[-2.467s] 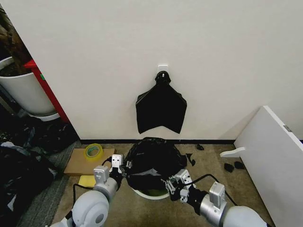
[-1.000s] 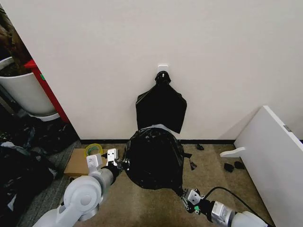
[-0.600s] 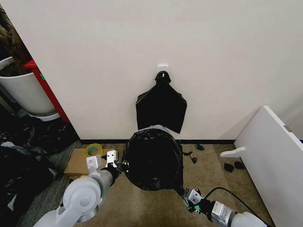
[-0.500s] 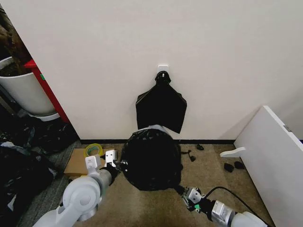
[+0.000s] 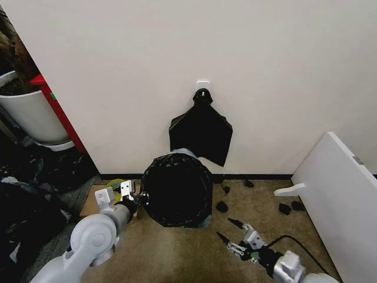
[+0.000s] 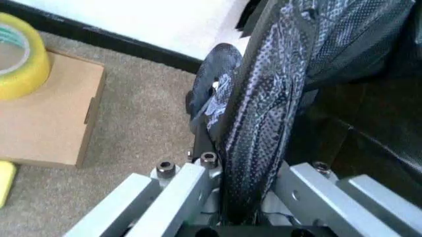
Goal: Place the garbage bag over the trash bin.
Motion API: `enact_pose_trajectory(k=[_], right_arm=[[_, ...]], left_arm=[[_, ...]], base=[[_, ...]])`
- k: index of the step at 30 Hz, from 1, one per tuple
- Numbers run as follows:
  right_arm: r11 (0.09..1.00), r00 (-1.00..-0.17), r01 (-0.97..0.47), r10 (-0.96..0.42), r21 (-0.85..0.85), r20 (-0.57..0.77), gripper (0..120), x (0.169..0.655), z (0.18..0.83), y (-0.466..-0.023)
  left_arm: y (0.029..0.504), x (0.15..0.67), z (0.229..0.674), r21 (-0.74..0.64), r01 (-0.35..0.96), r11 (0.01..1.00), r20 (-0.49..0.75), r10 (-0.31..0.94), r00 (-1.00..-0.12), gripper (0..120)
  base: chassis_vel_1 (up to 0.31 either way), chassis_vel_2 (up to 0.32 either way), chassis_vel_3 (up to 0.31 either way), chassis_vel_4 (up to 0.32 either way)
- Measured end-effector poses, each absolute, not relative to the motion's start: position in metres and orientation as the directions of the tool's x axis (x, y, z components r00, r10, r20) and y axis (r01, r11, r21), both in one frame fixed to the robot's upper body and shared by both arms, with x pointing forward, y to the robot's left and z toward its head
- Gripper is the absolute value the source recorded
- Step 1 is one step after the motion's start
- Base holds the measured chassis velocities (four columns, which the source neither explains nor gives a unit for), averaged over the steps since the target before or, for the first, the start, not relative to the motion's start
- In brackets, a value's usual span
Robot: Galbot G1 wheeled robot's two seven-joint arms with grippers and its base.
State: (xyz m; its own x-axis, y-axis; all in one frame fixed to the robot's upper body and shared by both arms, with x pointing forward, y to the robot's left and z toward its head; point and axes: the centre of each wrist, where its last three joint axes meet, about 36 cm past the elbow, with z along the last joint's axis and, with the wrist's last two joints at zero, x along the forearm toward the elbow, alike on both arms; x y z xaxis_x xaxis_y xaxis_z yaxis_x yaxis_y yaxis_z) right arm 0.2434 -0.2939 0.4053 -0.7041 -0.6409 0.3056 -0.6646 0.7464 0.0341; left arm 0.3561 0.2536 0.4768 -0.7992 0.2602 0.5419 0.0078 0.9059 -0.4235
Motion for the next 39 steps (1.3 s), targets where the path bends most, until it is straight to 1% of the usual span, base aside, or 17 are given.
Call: enact_pose_trajectory(k=[2,3,5,6,8,9,10,11,12,18,21,24,29,33,36,37,39], right_arm=[[0.751,-0.707,-0.658,-0.642,0.057,0.295,79,0.245,0.411,-0.295],[0.756,-0.711,-0.647,-0.646,0.101,0.278,87,0.248,0.421,-0.297],[0.754,-0.714,-0.626,-0.656,0.198,0.243,97,0.256,0.442,-0.297],[0.754,-0.714,-0.626,-0.656,0.198,0.243,97,0.256,0.442,-0.297],[0.73,-0.722,-0.593,-0.669,0.339,0.176,100,0.275,0.476,-0.294],[0.713,-0.73,-0.571,-0.668,0.407,0.145,100,0.281,0.493,-0.29],[0.713,-0.73,-0.571,-0.668,0.407,0.145,100,0.281,0.493,-0.29],[0.676,-0.73,-0.553,-0.675,0.488,0.107,100,0.286,0.517,-0.283],[0.661,-0.729,-0.55,-0.678,0.51,0.091,100,0.292,0.527,-0.283],[0.643,-0.749,-0.478,-0.654,0.599,0.104,100,0.319,0.521,-0.302],[0.635,-0.749,-0.471,-0.655,0.613,0.103,100,0.322,0.52,-0.303],[0.61,-0.727,-0.485,-0.679,0.627,0.099,100,0.321,0.52,-0.3],[0.604,-0.709,-0.5,-0.697,0.621,0.107,100,0.32,0.517,-0.296],[0.607,-0.698,-0.509,-0.706,0.609,0.12,94,0.322,0.512,-0.293],[0.608,-0.691,-0.521,-0.713,0.599,0.123,83,0.322,0.51,-0.288],[0.616,-0.693,-0.522,-0.71,0.59,0.128,77,0.324,0.509,-0.287],[0.621,-0.696,-0.518,-0.706,0.588,0.133,73,0.324,0.507,-0.287]], left_arm=[[0.255,0.356,0.477,-0.425,0.016,0.905,0.539,0.267,-0.799,1],[0.256,0.356,0.476,-0.428,0.026,0.903,0.535,0.277,-0.798,1],[0.258,0.356,0.475,-0.431,0.051,0.901,0.527,0.298,-0.796,1],[0.258,0.356,0.475,-0.431,0.051,0.901,0.527,0.298,-0.796,1],[0.259,0.355,0.473,-0.43,0.111,0.896,0.509,0.342,-0.79,1],[0.259,0.355,0.469,-0.422,0.155,0.893,0.496,0.37,-0.785,1],[0.259,0.355,0.469,-0.422,0.155,0.893,0.496,0.37,-0.785,1],[0.26,0.354,0.462,-0.414,0.209,0.886,0.481,0.408,-0.776,1],[0.261,0.355,0.456,-0.415,0.261,0.872,0.467,0.45,-0.761,1],[0.268,0.359,0.44,-0.417,0.409,0.811,0.41,0.57,-0.712,1],[0.269,0.36,0.439,-0.423,0.423,0.801,0.401,0.584,-0.706,1],[0.27,0.361,0.438,-0.428,0.432,0.794,0.395,0.594,-0.701,1],[0.27,0.36,0.437,-0.433,0.435,0.79,0.392,0.599,-0.698,1],[0.268,0.358,0.437,-0.438,0.436,0.786,0.387,0.603,-0.698,1],[0.267,0.356,0.437,-0.435,0.439,0.786,0.387,0.603,-0.697,1],[0.266,0.355,0.437,-0.433,0.441,0.786,0.388,0.604,-0.696,1],[0.266,0.355,0.437,-0.433,0.442,0.786,0.387,0.605,-0.696,1]], base=[[0.0,0.0,0.0,0.0],[0.0,0.0,0.0,0.0],[0.0,0.0,0.0,0.0],[0.0,0.0,0.0,0.0],[0.0,0.0,0.0,0.0],[0.0,0.0,0.0,0.0],[0.0,0.0,0.0,0.0],[0.0,0.0,0.0,0.0],[0.0,0.0,0.0,0.0],[0.0,0.0,0.0,0.0],[0.0,0.0,0.0,0.0],[0.0,0.0,0.0,0.0],[0.0,0.0,0.0,0.0],[0.0,0.0,0.0,0.0],[0.0,0.0,0.0,0.0],[0.0,0.0,0.0,0.0],[0.0,0.0,0.0,0.0]])
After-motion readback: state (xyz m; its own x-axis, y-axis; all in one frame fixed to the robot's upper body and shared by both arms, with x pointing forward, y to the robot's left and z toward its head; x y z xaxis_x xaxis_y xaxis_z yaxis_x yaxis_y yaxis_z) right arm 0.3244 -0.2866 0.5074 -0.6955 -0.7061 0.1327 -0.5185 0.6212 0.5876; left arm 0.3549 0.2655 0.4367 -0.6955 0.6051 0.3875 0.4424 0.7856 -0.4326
